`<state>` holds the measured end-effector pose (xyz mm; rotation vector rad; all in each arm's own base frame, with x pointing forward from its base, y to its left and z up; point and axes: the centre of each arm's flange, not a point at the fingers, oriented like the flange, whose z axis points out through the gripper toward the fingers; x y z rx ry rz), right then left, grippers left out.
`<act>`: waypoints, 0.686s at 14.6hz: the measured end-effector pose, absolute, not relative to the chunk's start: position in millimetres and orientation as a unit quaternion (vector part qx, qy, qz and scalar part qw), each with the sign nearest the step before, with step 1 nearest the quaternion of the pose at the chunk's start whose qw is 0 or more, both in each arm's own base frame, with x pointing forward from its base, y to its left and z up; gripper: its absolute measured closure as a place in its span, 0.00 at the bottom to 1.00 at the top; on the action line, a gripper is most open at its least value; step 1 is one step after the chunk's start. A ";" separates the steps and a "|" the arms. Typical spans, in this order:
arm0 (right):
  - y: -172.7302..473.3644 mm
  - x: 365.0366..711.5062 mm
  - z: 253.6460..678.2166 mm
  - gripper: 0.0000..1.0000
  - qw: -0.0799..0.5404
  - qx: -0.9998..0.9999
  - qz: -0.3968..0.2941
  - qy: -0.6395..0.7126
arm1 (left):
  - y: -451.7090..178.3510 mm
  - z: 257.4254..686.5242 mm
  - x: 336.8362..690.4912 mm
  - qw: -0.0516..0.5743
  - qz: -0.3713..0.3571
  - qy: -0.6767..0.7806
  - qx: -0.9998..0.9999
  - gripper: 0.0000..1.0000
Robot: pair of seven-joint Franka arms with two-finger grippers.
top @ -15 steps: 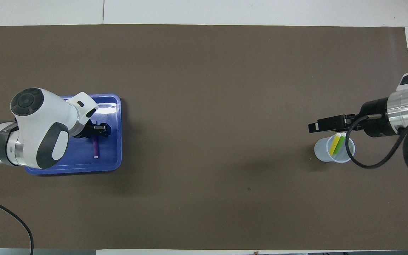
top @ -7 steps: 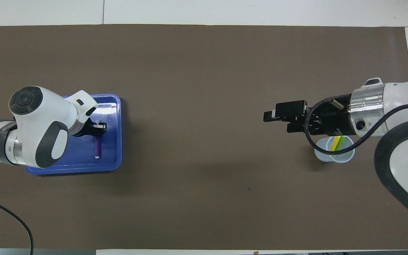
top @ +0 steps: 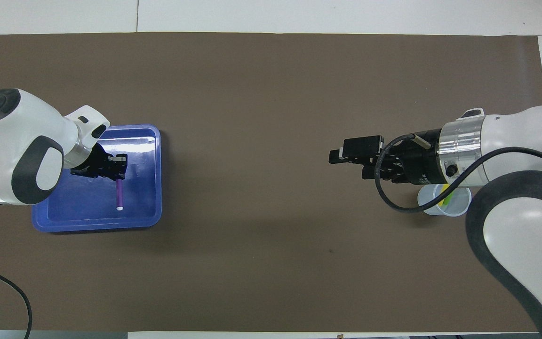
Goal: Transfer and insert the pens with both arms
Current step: 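Grasp the purple pen with the left gripper while the right gripper withdraws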
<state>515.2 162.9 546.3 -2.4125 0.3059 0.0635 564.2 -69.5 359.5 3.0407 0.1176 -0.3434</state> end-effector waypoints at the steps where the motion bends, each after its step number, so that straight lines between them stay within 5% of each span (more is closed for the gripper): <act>1: 163.3 515.3 545.5 0.00 0.355 -0.926 0.026 0.123 | -69.9 372.9 567.9 0.048 -0.120 0.051 0.990 0.83; 5: 164.4 517.7 540.1 0.00 0.382 -0.912 0.015 0.148 | -88.3 420.3 574.4 0.098 -0.151 0.188 0.965 0.83; 10: 183.0 511.7 534.2 0.00 0.379 -0.914 -0.001 0.144 | -188.9 455.6 548.8 0.116 -0.232 0.430 0.865 0.83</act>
